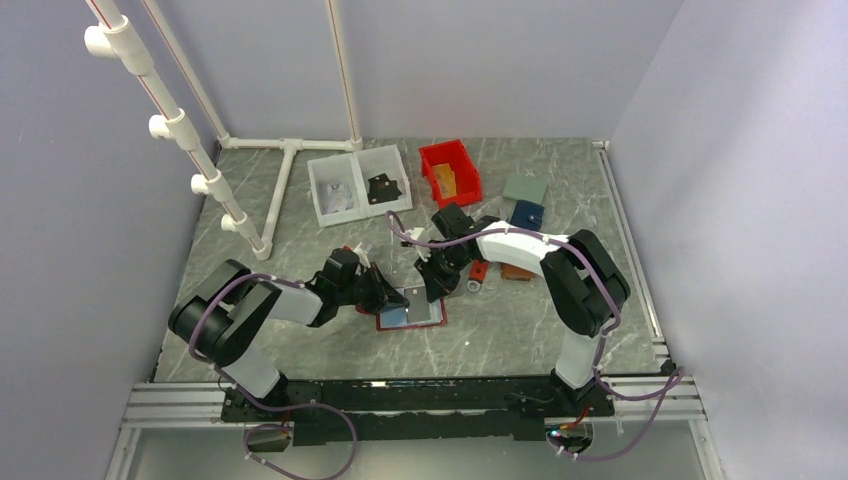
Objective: Take the credit cards out of the card holder
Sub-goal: Remove the credit card from the card holder.
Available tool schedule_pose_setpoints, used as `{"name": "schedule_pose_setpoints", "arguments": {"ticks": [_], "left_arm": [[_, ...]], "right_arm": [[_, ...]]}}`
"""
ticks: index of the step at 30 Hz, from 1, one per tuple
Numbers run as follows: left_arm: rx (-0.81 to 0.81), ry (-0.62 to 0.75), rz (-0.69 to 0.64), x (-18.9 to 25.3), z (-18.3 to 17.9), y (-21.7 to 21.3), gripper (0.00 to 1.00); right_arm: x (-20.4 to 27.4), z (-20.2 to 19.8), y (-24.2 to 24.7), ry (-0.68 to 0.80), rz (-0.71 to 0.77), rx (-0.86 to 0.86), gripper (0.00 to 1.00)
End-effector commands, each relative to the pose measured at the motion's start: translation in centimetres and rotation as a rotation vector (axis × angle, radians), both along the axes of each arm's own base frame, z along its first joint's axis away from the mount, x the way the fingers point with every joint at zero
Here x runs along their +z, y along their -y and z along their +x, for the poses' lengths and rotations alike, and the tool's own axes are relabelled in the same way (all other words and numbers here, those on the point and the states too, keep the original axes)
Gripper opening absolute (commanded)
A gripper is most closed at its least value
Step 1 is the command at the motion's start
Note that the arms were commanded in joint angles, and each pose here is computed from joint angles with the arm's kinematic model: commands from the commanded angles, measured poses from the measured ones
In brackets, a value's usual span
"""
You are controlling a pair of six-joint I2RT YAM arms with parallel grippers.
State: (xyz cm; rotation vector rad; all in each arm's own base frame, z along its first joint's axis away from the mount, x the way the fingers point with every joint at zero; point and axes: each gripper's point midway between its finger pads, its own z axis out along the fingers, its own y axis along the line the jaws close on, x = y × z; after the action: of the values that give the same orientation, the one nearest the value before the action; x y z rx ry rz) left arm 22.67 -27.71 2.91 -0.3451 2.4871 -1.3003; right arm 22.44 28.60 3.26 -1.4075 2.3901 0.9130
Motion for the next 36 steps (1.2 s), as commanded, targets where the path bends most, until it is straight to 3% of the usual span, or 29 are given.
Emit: {"name": "schedule_pose_setpoints", "arguments": {"ticks": [1,8,18,25,36], "left_arm": [[-0.012,0.059,-0.039,1.3,0.4,0.5,0.00],[-0.063,0.183,-0.104,3.4,0.2,0.5,0.00],[-0.159,0.283,-0.106,4.0,-0.2,0.6,0.00],[-0.203,0.378,-0.039,5.1,-0.4,-0.1,0.00],[-0.302,0.563,-0.040,7.3,-1.7,0.2,0.00]], "right_arm": [[-1.9,-0.6,0.3,-0.018,-0.066,0.009,0.08],[-2.1,0.1,0.8,-0.009,-0.092,-0.012,0.12],[1.9,-0.5,0.1,-0.030,0.062,0.062,0.41],[4.0,-0.2,0.4,-0.033,0.142,0.071,0.46],[5.8,0.5,0.9,-0.041,0.219,0.043,0.53]]}}
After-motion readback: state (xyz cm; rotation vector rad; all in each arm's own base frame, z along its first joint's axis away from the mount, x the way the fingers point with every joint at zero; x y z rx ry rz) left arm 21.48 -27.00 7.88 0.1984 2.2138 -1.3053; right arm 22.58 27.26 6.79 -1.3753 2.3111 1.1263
